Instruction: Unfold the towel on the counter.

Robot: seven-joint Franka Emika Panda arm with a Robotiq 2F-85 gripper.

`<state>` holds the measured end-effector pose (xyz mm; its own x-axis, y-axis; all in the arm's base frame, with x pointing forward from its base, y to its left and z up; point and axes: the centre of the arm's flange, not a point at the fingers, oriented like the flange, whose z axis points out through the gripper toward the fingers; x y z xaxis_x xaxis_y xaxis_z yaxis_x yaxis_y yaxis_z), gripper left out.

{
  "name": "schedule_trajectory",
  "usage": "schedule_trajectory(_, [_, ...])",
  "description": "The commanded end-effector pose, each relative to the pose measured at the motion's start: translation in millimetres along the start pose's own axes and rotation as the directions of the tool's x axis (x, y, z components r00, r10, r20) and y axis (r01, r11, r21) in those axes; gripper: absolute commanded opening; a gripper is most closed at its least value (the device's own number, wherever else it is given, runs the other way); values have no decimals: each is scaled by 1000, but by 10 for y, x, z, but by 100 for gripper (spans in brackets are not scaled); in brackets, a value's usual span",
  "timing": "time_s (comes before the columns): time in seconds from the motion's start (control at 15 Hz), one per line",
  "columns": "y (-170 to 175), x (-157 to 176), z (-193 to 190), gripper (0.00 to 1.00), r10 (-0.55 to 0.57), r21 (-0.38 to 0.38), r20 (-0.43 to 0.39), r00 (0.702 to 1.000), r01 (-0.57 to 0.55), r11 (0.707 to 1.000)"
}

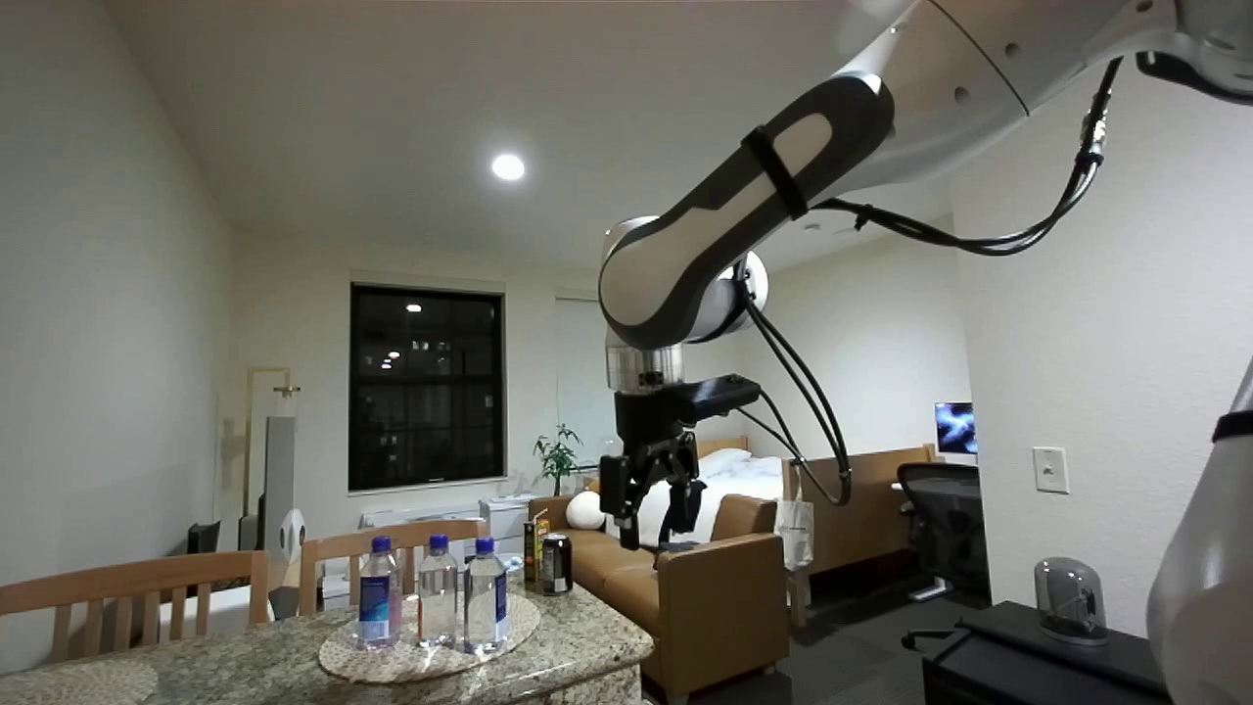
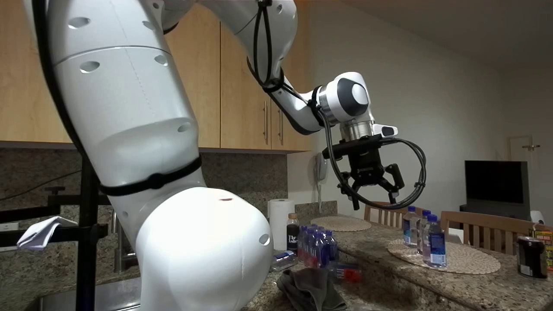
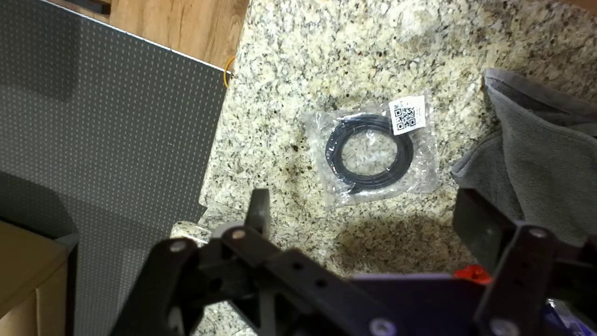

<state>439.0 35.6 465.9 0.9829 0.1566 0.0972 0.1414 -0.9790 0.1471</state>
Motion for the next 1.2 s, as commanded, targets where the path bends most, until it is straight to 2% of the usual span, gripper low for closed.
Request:
schedule_trajectory(0.0, [0, 0, 0, 100, 0, 0, 0, 1000, 0, 1000])
schedule_trajectory(0.27, [42, 144, 29, 100, 0, 3, -9, 1000, 0, 1000])
schedule_trajectory(0.6, [87, 539, 63, 100, -19, 16, -24, 1000, 20, 1000])
schedule_trajectory(1.13, [177, 872, 152, 100, -126, 152, -17, 992, 127, 980])
